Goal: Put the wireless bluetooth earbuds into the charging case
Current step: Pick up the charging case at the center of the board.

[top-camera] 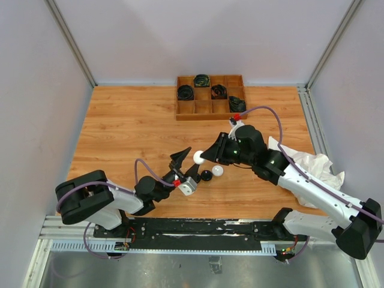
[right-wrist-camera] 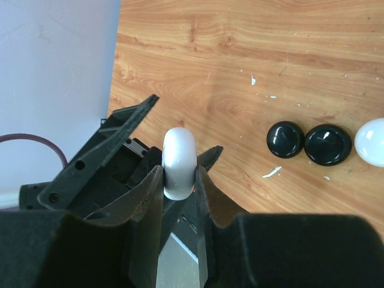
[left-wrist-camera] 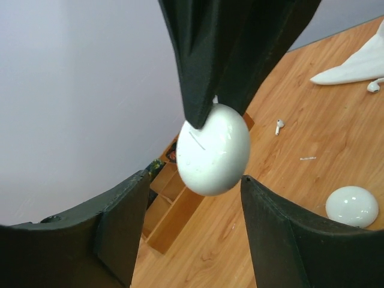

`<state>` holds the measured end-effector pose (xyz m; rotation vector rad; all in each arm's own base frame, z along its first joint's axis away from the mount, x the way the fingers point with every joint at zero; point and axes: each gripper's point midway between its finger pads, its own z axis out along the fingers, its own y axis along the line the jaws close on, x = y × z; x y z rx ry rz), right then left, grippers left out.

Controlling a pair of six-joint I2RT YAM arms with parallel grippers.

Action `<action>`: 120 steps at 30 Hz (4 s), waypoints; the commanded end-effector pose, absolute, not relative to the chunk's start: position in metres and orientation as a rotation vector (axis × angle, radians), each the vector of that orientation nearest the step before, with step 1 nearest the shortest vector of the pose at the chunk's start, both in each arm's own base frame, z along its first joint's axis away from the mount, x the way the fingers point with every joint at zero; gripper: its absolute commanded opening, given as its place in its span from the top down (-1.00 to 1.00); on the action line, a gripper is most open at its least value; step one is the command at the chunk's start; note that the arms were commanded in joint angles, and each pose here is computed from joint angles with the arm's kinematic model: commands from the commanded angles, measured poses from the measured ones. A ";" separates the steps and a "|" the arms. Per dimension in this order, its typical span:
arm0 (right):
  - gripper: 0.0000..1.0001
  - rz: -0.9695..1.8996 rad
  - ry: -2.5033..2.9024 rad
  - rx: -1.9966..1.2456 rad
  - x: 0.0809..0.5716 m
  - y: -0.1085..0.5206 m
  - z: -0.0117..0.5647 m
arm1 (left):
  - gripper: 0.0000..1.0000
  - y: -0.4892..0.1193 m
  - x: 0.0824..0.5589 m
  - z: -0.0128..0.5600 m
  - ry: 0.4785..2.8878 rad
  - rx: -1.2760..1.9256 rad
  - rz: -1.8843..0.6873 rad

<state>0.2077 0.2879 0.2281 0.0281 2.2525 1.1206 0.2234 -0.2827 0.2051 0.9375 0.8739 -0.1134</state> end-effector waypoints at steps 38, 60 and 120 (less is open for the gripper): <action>-0.98 0.775 1.950 -0.388 0.231 0.248 0.294 | 0.94 -0.267 0.214 0.249 0.919 0.631 -0.307; -0.87 0.752 1.399 -1.463 0.158 0.262 0.306 | 0.99 -0.307 0.147 0.247 1.095 0.941 -1.059; 0.99 0.978 1.474 -1.651 0.135 0.283 0.272 | 0.17 -0.313 0.138 0.254 1.092 0.804 -1.311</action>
